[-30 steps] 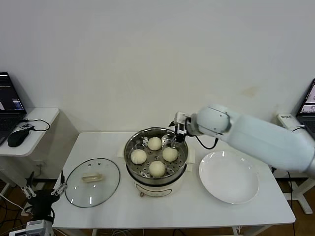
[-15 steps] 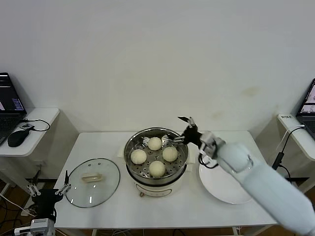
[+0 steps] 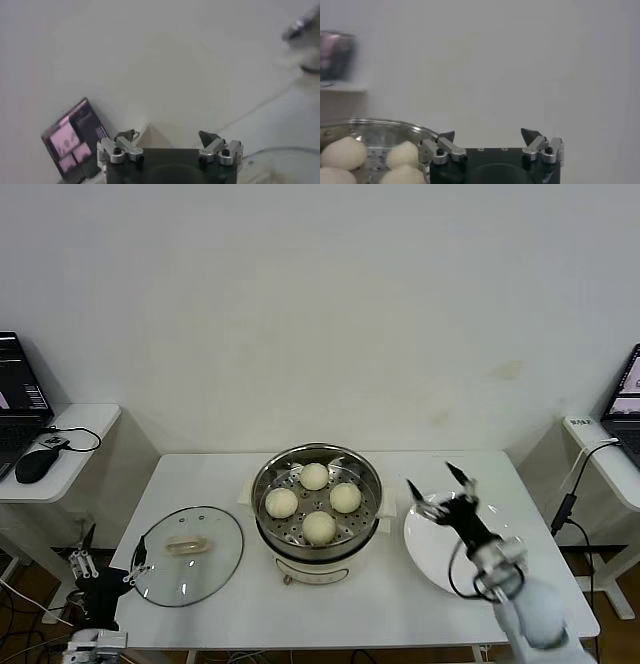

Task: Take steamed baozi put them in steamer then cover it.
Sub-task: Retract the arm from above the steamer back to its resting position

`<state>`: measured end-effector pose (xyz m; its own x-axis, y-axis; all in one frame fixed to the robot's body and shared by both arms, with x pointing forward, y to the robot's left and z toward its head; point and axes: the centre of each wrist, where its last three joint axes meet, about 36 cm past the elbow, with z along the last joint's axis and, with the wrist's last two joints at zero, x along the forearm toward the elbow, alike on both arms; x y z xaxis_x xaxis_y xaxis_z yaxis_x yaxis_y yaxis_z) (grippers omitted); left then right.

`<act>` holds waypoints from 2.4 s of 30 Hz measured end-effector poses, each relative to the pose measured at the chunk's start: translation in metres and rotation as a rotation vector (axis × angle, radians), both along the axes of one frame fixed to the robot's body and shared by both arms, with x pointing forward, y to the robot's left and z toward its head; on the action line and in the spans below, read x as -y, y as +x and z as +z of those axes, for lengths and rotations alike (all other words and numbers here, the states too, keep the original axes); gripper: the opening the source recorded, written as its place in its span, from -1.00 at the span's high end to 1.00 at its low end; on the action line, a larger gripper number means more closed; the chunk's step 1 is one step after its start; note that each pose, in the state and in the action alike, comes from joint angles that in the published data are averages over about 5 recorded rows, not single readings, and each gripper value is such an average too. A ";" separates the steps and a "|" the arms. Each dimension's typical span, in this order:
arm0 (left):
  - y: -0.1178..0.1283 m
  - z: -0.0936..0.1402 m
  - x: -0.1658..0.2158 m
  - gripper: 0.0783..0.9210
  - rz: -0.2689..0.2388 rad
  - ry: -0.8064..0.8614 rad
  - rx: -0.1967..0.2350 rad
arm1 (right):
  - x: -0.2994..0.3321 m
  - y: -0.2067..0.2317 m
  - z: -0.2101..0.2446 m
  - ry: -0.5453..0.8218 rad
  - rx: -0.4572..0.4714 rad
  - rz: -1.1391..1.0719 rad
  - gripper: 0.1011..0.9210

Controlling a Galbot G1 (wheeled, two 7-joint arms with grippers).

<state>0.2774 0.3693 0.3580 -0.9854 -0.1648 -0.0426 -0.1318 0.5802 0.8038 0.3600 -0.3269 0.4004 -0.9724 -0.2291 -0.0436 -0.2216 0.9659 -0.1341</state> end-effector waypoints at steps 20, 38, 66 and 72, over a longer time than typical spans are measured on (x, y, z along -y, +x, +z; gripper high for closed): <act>0.022 -0.057 -0.038 -0.77 -0.201 0.640 -0.176 | 0.044 -0.114 -0.037 -0.019 -0.101 -0.410 -0.76; 0.065 -0.073 -0.020 -0.77 -0.264 0.687 -0.190 | 0.043 -0.145 -0.045 -0.042 -0.136 -0.478 -0.76; 0.110 -0.090 -0.022 -0.26 -0.253 0.672 -0.220 | 0.035 -0.148 -0.059 -0.049 -0.177 -0.462 -0.76; 0.113 -0.094 -0.023 0.15 -0.253 0.674 -0.234 | 0.034 -0.148 -0.060 -0.049 -0.181 -0.453 -0.76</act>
<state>0.3900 0.3924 0.2640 -0.9854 0.0555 0.1610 0.1579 -0.0565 0.9858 0.2122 -0.3604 0.3402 -0.9658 0.2210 0.1359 0.1952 0.9640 -0.1804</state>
